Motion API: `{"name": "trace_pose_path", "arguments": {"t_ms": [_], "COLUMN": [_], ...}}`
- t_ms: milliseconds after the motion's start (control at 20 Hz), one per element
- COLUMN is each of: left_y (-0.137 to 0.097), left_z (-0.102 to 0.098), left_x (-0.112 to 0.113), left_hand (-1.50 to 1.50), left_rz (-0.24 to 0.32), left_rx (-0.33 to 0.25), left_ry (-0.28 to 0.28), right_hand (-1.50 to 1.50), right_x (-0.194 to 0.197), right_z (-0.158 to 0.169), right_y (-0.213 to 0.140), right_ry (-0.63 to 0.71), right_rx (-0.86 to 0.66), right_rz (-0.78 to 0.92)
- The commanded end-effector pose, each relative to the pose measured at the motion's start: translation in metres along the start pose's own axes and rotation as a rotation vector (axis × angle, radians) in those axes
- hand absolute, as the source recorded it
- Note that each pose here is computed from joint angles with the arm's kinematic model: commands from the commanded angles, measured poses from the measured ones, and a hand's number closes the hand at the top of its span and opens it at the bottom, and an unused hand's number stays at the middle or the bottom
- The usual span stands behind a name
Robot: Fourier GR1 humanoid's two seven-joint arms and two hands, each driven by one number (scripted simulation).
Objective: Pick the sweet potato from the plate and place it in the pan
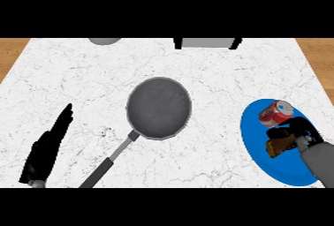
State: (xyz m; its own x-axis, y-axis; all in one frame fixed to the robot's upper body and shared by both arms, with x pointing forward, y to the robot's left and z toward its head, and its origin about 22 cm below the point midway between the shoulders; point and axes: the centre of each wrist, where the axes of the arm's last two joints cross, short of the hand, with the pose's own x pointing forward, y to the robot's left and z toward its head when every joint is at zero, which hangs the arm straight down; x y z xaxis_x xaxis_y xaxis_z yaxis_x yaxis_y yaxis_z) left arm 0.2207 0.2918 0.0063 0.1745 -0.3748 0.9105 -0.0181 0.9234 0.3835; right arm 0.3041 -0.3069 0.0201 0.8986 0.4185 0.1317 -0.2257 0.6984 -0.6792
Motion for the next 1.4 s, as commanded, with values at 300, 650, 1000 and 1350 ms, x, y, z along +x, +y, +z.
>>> {"name": "trace_pose_path", "arguments": {"t_ms": [300, 650, 1000, 1350], "left_y": [0.004, 0.009, -0.013, -0.003], "left_z": [0.005, 0.01, 0.01, -0.007], "left_x": [-0.005, -0.005, -0.005, 0.012], "left_hand": [0.0, 0.0, 0.0, 0.0], "left_rz": [0.005, 0.007, 0.001, -0.011], "left_rx": [0.032, 0.035, -0.001, 0.0], "left_ry": [0.033, 0.035, 0.029, -0.009], "right_hand": [1.5, 1.5, 1.5, 1.5], "right_x": [-0.035, -0.037, -0.018, 0.057], "right_z": [0.099, 0.131, 0.212, 0.25], "right_y": [0.1, 0.071, 0.082, 0.098], "right_ry": [-0.262, -0.551, -0.741, -0.848], "right_rx": [-0.13, -0.646, -0.865, -0.757], "right_rz": [0.156, 0.117, 0.042, -0.055]}}
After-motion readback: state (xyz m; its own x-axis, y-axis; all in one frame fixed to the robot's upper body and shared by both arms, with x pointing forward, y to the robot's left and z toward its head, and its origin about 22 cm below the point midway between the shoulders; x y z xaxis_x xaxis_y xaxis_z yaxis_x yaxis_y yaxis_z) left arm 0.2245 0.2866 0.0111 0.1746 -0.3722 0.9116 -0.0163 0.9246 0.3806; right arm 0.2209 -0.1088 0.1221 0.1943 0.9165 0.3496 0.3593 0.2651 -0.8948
